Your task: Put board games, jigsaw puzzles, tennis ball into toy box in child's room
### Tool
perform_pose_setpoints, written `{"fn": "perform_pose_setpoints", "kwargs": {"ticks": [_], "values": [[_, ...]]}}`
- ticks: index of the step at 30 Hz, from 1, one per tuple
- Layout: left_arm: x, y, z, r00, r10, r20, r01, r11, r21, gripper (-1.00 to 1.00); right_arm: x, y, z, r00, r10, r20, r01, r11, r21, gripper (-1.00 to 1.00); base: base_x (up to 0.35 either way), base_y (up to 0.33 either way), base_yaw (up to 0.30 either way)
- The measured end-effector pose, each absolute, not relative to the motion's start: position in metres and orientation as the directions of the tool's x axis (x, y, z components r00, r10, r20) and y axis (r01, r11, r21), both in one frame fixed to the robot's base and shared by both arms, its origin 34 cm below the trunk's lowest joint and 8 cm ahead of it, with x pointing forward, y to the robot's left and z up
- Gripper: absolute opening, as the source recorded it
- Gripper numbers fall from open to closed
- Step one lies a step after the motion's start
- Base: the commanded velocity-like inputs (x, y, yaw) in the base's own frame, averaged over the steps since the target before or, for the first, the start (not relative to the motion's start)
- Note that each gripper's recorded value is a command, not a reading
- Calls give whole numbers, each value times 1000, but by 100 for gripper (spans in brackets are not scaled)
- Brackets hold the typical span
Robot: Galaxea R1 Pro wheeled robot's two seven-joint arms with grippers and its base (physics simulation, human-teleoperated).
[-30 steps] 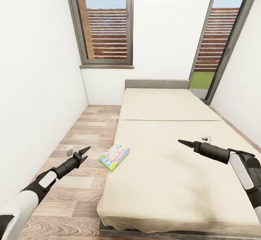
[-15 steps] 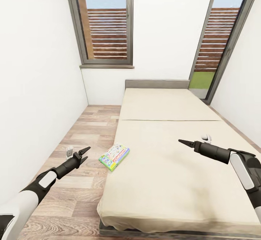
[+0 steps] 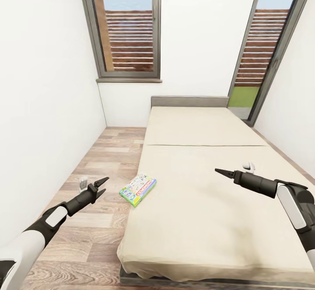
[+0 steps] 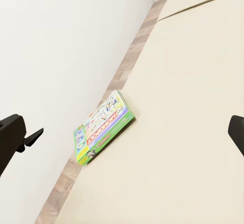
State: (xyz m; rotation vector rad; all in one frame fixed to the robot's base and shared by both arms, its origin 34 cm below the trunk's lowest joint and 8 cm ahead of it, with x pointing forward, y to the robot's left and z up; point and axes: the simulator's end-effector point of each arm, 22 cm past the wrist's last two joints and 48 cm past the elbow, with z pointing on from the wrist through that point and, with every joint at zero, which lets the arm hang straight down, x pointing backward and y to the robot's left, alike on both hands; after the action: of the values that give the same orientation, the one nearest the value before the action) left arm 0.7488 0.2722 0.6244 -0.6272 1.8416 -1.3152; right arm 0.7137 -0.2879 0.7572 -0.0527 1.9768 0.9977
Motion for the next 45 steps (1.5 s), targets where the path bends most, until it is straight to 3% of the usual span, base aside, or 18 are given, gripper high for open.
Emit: {"fn": "perform_pose_setpoints", "kwargs": {"ticks": [45], "values": [[711,287,610,-651,-730,-209,80,208,-975,100,708,-290,726,-597,328,-733,-391,678,622,100,0,0,0]]}}
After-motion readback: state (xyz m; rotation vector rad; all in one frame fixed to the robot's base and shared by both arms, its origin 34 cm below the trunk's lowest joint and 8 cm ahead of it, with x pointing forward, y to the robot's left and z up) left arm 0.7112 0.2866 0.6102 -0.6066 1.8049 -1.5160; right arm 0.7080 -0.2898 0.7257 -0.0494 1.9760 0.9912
